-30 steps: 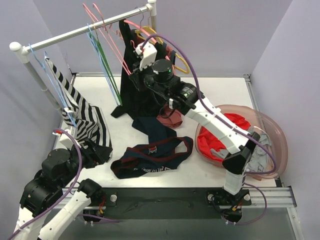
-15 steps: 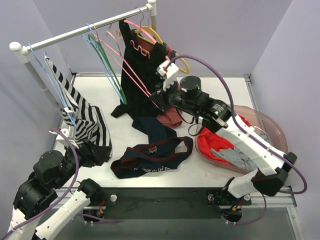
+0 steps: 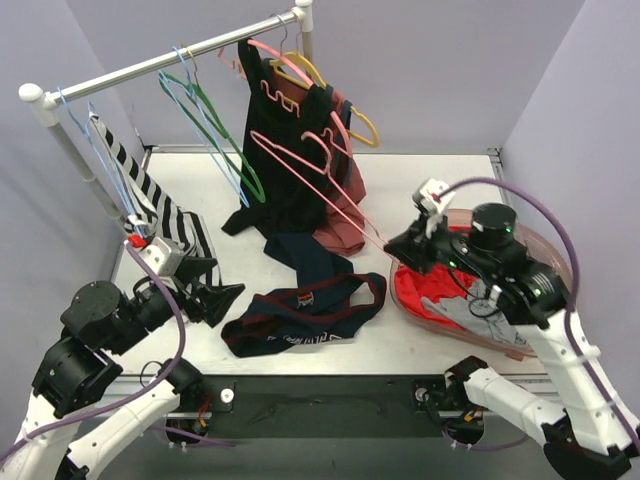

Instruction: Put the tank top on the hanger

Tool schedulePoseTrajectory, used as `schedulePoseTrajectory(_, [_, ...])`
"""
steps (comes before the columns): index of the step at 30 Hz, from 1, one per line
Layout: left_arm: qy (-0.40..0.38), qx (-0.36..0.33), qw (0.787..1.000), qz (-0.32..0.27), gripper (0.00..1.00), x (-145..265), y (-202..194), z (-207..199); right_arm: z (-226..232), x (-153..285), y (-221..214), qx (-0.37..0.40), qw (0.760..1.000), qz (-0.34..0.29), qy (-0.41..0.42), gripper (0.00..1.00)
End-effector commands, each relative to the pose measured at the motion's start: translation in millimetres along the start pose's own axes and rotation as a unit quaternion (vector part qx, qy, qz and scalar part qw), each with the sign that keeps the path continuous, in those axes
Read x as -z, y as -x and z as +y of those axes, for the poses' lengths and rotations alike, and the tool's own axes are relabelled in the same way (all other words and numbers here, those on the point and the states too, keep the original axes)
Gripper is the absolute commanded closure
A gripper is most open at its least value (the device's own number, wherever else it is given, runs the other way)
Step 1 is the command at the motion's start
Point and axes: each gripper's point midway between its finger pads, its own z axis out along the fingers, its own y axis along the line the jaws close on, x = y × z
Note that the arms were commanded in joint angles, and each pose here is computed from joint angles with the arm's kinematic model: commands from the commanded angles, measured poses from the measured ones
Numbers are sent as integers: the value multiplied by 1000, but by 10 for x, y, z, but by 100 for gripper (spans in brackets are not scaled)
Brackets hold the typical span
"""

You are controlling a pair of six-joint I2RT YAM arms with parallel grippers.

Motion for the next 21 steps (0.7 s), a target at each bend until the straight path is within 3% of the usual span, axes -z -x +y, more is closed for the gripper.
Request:
schedulePoseTrajectory(1, [-128,-121,982,-74,12,-5,341,-411,257,391,-518,30,996,52,61,100])
schedulePoseTrajectory(4, [-163,-159,971,-77,12,-48,323,-502,424,606,-814,60,991,76,96,100])
schedulePoseTrajectory(10, [-249,-173,952,-38,11,-189,130,-729,569,829,-1143,116,975,121,144,100])
schedulePoseTrajectory(21, [-354,-145,922,62,13,-484,-397,-901,817,811,-1205,171,944,126,253,100])
